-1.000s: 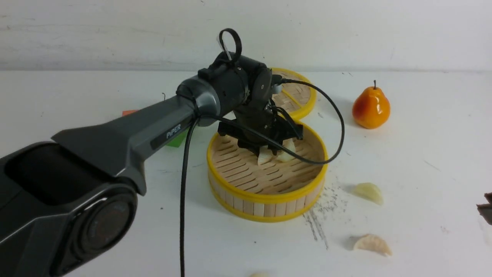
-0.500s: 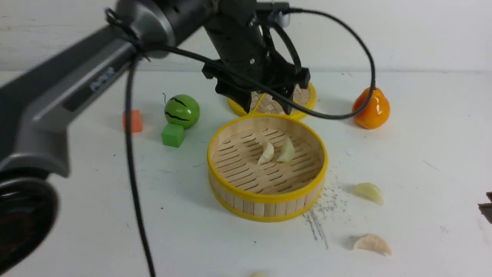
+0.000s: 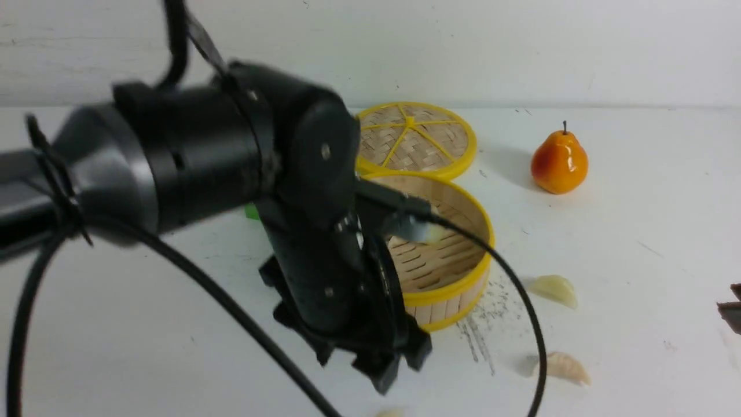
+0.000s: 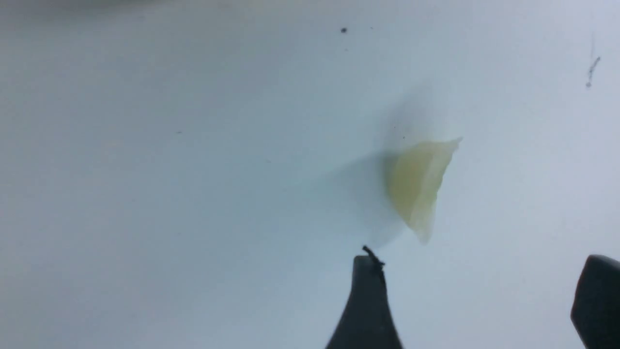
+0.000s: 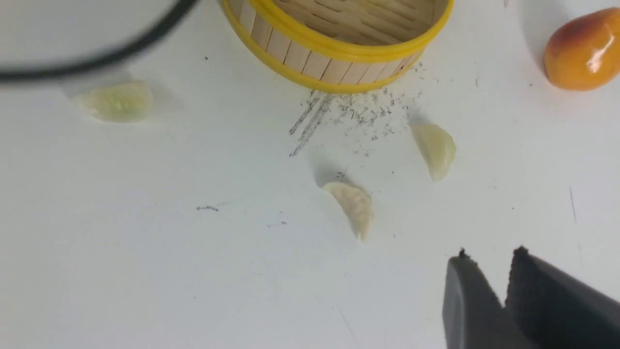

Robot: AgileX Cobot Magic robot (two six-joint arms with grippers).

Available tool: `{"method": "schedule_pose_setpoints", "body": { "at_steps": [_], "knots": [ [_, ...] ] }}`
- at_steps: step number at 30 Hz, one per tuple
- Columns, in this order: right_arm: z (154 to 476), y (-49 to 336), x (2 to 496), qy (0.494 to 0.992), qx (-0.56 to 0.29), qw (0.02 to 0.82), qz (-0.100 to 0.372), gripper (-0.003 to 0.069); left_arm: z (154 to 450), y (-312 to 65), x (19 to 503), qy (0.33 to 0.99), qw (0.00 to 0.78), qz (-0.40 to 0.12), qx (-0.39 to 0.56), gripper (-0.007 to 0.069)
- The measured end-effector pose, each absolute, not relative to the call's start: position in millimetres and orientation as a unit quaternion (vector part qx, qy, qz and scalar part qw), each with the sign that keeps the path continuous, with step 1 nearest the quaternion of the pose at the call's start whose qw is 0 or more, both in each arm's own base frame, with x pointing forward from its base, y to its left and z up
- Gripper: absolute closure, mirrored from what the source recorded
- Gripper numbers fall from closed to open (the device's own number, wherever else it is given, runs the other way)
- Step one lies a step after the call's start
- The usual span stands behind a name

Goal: Put the dumplings into the steamer on the white table.
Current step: 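Reach for and grasp a dumpling on the table with the left gripper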

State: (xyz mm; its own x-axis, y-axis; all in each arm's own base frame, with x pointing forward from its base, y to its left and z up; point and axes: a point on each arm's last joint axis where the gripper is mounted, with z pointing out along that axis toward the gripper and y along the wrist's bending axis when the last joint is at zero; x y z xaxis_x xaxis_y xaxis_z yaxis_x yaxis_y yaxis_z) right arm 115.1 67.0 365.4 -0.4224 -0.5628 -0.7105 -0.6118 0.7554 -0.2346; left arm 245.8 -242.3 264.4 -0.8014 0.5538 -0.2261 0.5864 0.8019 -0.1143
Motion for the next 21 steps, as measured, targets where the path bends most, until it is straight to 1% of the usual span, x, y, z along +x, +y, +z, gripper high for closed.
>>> {"method": "schedule_pose_setpoints", "body": {
  "at_steps": [6,8,9,10,12,13,16,17,19,21],
  "knots": [
    [366,67,115,0.841,-0.348,0.412,0.031,0.0516,213,-263,251,0.939,0.115,-0.096,0.311,0.0105],
    [366,67,115,0.841,-0.348,0.412,0.031,0.0513,197,-268,256,0.940,0.107,-0.091,0.310,0.0106],
    [366,67,115,0.841,-0.348,0.412,0.031,0.0513,195,-268,256,0.941,0.106,-0.090,0.310,0.0105],
    [366,67,115,0.841,-0.348,0.412,0.031,0.0512,181,-270,258,0.943,0.090,-0.082,0.310,0.0110],
    [366,67,115,0.842,-0.348,0.412,0.031,0.0511,168,-270,259,0.945,0.071,-0.073,0.310,0.0130],
    [366,67,115,0.842,-0.348,0.411,0.031,0.0510,163,-270,259,0.946,0.061,-0.067,0.312,0.0148],
    [366,67,115,0.842,-0.348,0.411,0.031,0.0510,161,-271,259,0.946,0.056,-0.063,0.313,0.0225],
    [366,67,115,0.842,-0.348,0.411,0.031,0.0510,161,-270,259,0.946,0.054,-0.061,0.314,0.0269],
    [366,67,115,0.842,-0.348,0.411,0.031,0.0510,162,-270,259,0.946,0.049,-0.059,0.314,0.0393],
    [366,67,115,0.842,-0.348,0.410,0.031,0.0510,164,-271,259,0.946,0.047,-0.060,0.314,0.0406]
  ]
}}
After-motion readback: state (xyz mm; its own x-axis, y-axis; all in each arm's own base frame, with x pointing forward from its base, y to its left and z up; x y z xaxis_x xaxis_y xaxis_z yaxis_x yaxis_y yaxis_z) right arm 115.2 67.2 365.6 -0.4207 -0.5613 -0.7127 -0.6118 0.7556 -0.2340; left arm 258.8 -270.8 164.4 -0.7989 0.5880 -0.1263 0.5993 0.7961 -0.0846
